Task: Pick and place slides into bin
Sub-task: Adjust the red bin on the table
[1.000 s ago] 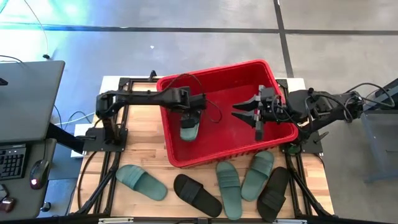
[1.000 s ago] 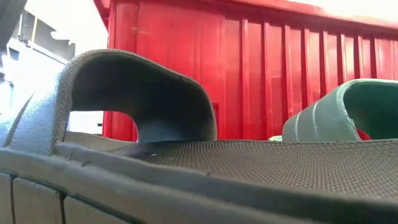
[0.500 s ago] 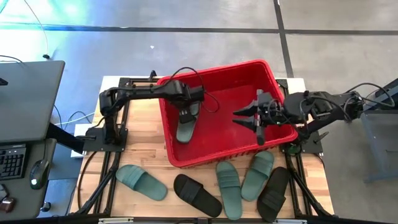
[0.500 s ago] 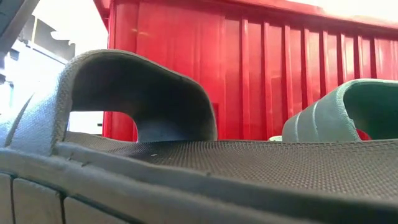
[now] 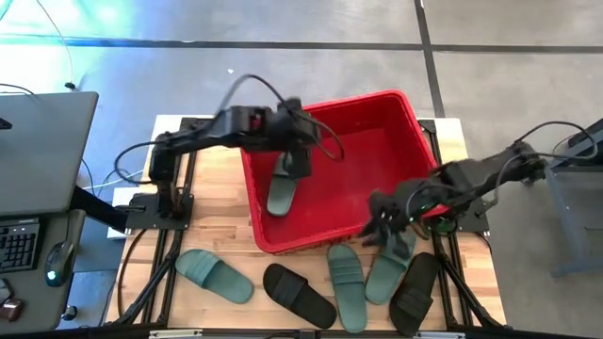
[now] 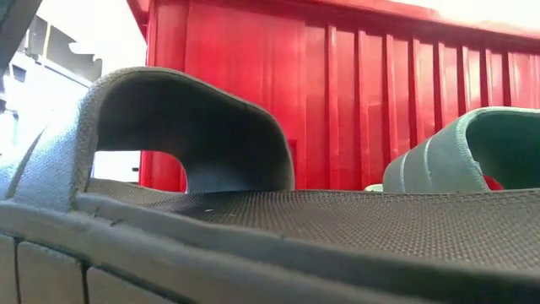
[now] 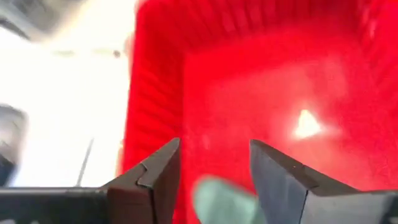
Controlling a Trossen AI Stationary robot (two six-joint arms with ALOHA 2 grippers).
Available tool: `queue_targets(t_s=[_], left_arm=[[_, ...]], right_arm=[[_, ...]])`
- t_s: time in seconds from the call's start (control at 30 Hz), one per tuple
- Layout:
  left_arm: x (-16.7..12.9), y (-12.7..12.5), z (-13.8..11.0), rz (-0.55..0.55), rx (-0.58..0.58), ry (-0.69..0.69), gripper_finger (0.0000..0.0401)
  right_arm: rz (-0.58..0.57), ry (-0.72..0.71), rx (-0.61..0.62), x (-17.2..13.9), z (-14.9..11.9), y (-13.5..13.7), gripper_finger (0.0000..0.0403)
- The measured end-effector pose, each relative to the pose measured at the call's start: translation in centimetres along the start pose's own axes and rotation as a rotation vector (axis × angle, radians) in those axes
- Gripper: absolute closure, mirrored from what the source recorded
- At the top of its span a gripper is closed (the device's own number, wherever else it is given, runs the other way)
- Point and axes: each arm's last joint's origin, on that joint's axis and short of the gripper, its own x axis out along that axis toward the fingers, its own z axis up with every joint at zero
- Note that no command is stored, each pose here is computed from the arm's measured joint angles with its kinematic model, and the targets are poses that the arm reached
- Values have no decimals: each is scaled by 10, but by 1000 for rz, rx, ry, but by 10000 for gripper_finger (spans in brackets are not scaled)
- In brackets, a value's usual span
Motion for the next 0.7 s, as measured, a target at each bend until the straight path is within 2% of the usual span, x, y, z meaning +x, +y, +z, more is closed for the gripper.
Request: queue_targets(t_s=[0.1,0.17,0.23,0.4,0.57,0.7], left_arm=[[-32,6,11,70,-1,-158,248],[-49,11,9,89,24,-223,263],[-70,20,9,98,6,-303,278],[-97,31,5,77,-40,-390,311],[-108,34,2,47,-42,-417,333],[-107,32,2,-35,-23,-443,344]], right_arm=[[137,-41,-5,21,-2,-10,284],[246,-101,-42,30,0,-15,284],[301,-108,-51,39,-4,-25,284],[230,-5,78,61,-27,-56,284],[186,4,69,81,-44,-64,284],[2,-46,44,92,-49,-66,284]])
